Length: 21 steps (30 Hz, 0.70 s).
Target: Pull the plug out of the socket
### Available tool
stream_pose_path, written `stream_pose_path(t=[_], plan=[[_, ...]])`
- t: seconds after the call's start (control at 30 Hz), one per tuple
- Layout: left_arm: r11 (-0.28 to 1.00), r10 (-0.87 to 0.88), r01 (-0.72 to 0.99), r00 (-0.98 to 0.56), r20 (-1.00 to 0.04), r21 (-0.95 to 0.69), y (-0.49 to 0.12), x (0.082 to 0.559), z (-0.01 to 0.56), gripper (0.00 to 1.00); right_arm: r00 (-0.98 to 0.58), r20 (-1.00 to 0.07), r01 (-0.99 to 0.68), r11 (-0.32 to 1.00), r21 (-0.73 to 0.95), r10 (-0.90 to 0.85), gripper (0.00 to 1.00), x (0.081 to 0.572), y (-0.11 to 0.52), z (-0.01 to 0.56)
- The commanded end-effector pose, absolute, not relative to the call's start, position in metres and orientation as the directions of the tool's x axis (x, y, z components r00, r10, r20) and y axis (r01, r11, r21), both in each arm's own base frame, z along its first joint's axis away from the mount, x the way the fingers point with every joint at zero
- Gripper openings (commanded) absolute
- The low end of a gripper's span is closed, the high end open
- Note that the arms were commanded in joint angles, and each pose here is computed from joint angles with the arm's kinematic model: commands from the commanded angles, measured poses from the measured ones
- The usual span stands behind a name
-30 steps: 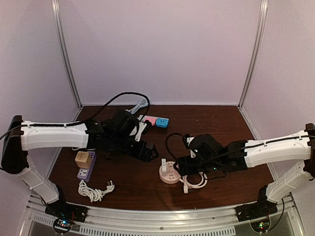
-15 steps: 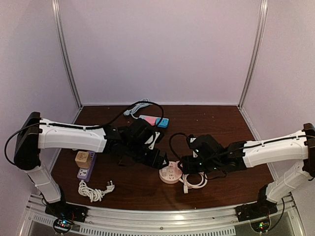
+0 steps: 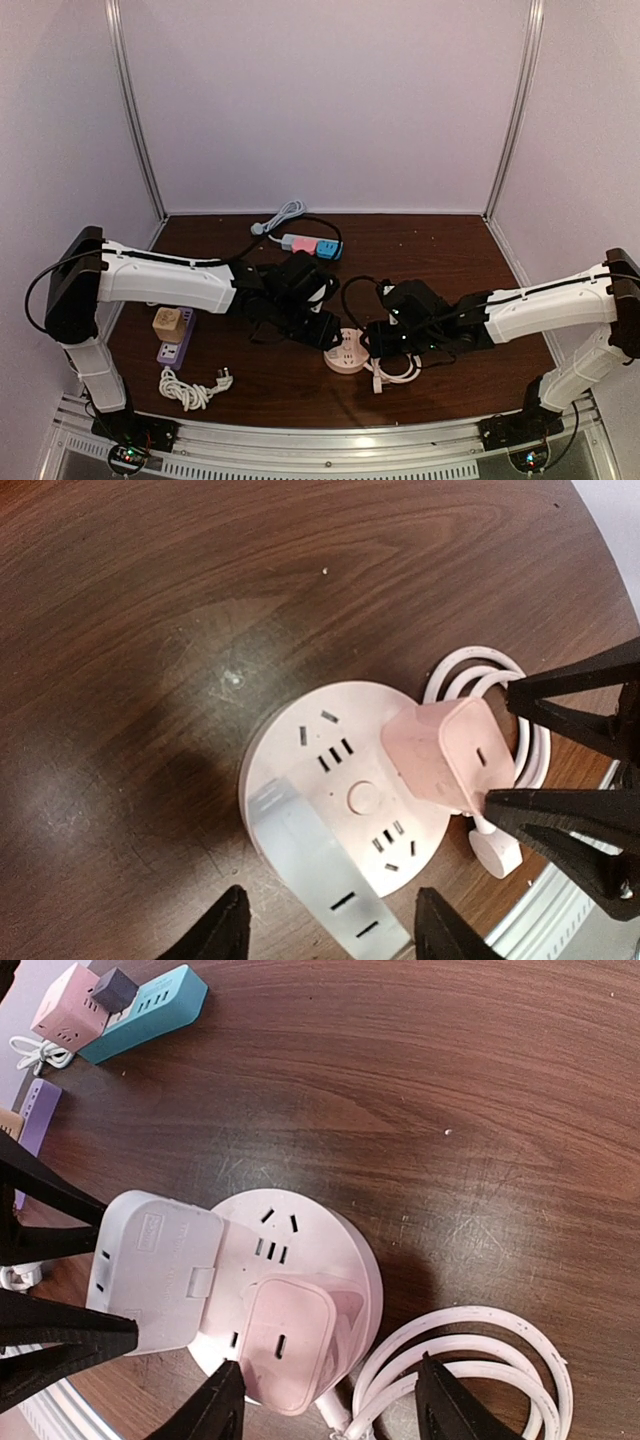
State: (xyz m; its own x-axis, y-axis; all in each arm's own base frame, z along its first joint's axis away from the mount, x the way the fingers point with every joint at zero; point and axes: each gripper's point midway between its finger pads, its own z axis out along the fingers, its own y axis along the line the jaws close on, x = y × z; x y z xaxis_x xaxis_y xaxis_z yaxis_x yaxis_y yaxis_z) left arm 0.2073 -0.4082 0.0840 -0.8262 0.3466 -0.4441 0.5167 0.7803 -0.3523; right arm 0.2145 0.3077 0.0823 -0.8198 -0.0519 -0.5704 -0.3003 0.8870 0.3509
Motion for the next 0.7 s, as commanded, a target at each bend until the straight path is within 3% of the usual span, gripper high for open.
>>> stream_pose_path(t=[0.0,0.2,0.67], plan=[[0.791,0.321,0.502,-0.827,-0.461,-0.351,-0.4051,0.2099,0.0902,0.54,-0.82,-0.572,-0.282,0.891,0.354,-0.032,0.59,0.2175,0.3055,0.0773],[0.772,0.278,0.475,-0.85,-0.447,-0.422,-0.3982,0.2113,0.0904,0.42,-0.823,-0.568,-0.28,0.894,0.35,-0.035,0.59,0.2169,0.3047,0.074],[0.676,0.159,0.384,-0.909,-0.384,-0.629,-0.3961,0.212,0.0848,0.33,-0.821,-0.571,-0.271,0.896,0.353,-0.023,0.55,0.2185,0.3029,0.076]])
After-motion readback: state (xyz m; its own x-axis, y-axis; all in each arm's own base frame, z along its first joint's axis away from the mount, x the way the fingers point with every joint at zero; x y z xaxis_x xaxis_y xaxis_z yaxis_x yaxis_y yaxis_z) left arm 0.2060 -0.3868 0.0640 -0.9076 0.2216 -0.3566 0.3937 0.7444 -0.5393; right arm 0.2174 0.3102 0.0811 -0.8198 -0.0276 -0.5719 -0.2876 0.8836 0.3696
